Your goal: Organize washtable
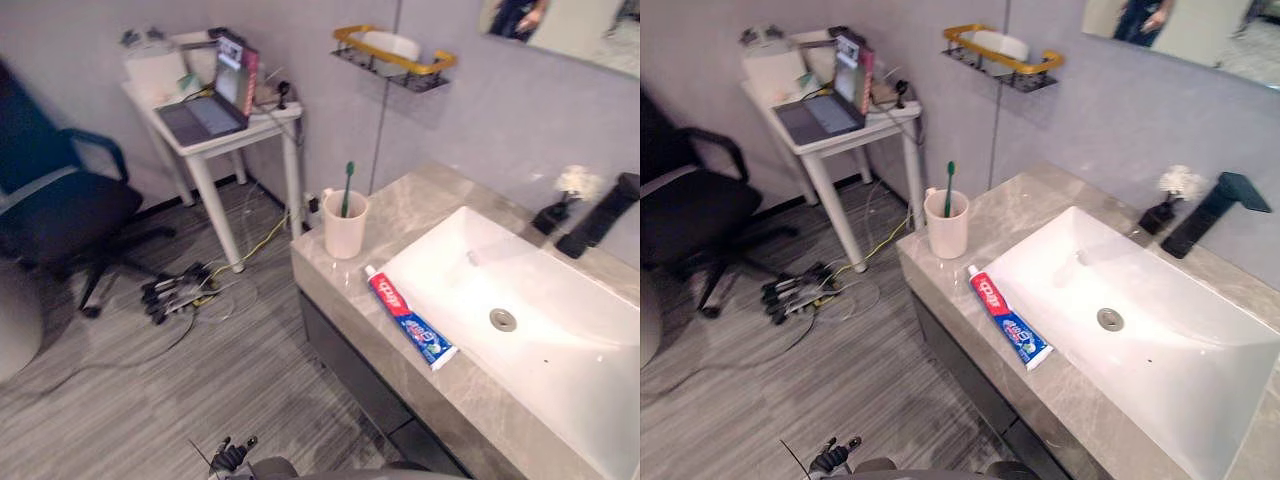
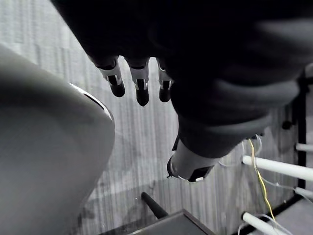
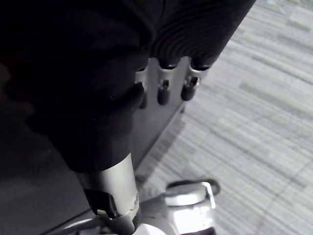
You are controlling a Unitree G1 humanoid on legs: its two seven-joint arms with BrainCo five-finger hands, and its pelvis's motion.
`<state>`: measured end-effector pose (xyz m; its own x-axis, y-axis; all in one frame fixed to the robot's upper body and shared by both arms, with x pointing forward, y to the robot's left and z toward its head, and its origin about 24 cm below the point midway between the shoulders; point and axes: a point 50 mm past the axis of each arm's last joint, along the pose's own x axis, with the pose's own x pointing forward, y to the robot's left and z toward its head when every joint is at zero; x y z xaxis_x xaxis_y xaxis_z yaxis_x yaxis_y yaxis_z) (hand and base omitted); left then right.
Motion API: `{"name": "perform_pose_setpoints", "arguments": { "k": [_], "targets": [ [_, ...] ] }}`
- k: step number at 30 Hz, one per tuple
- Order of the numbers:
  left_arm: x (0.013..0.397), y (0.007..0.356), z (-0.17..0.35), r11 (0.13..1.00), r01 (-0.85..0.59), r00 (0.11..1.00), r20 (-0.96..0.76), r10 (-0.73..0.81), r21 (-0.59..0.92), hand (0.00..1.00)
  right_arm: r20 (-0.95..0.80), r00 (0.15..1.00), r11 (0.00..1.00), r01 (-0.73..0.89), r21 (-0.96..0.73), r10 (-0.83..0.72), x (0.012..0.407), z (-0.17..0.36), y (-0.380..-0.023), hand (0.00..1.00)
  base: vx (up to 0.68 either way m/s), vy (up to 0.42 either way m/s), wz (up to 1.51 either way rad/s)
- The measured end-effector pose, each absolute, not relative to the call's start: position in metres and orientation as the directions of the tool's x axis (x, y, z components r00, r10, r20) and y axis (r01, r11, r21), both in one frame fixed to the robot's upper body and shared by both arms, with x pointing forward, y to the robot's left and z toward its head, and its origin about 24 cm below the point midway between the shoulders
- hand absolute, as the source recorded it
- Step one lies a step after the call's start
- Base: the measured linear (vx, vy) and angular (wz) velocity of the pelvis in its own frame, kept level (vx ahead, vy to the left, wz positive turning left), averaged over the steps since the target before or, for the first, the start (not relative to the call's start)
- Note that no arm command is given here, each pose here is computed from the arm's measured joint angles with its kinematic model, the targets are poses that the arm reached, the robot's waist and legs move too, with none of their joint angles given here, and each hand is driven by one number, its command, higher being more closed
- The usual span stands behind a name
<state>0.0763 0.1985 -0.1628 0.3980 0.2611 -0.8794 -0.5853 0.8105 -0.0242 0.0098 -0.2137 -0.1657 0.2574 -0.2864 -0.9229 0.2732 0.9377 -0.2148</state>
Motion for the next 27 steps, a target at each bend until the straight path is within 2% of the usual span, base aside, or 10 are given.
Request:
{"name": "perform_pose_setpoints", "arguments": {
  "k": [6, 8, 14, 21, 27],
  "targets": [
    [0.066, 0.199, -0.165, 0.786, -0.618, 0.363, -0.893, 0.267, -0.016, 0.00, -0.883, 0.348, 0.934, 0.283, -0.220, -0.314, 0.032, -0.161, -0.217, 0.00, 0.13, 0.285, -1.63],
    [0.068, 0.206, -0.164, 0.786, -0.619, 0.370, -0.884, 0.285, -0.005, 0.00, -0.888, 0.347, 0.935, 0.289, -0.204, -0.301, 0.031, -0.163, -0.207, 0.00, -0.05, 0.283, -1.29],
    [0.067, 0.203, -0.165, 0.798, -0.602, 0.367, -0.888, 0.276, -0.001, 0.00, -0.886, 0.356, 0.938, 0.283, -0.201, -0.297, 0.035, -0.163, -0.208, 0.00, -0.13, 0.166, -1.09],
    [0.079, 0.193, -0.164, 0.879, -0.477, 0.421, -0.877, 0.234, 0.006, 0.00, -0.878, 0.354, 0.917, 0.348, -0.197, -0.323, 0.042, -0.161, -0.216, 0.00, -0.20, 0.128, -0.71],
    [0.079, 0.188, -0.165, 0.898, -0.440, 0.422, -0.883, 0.208, 0.002, 0.00, -0.884, 0.332, 0.902, 0.388, -0.190, -0.329, 0.036, -0.162, -0.216, 0.00, -0.04, -0.024, -0.98]
  ]
}}
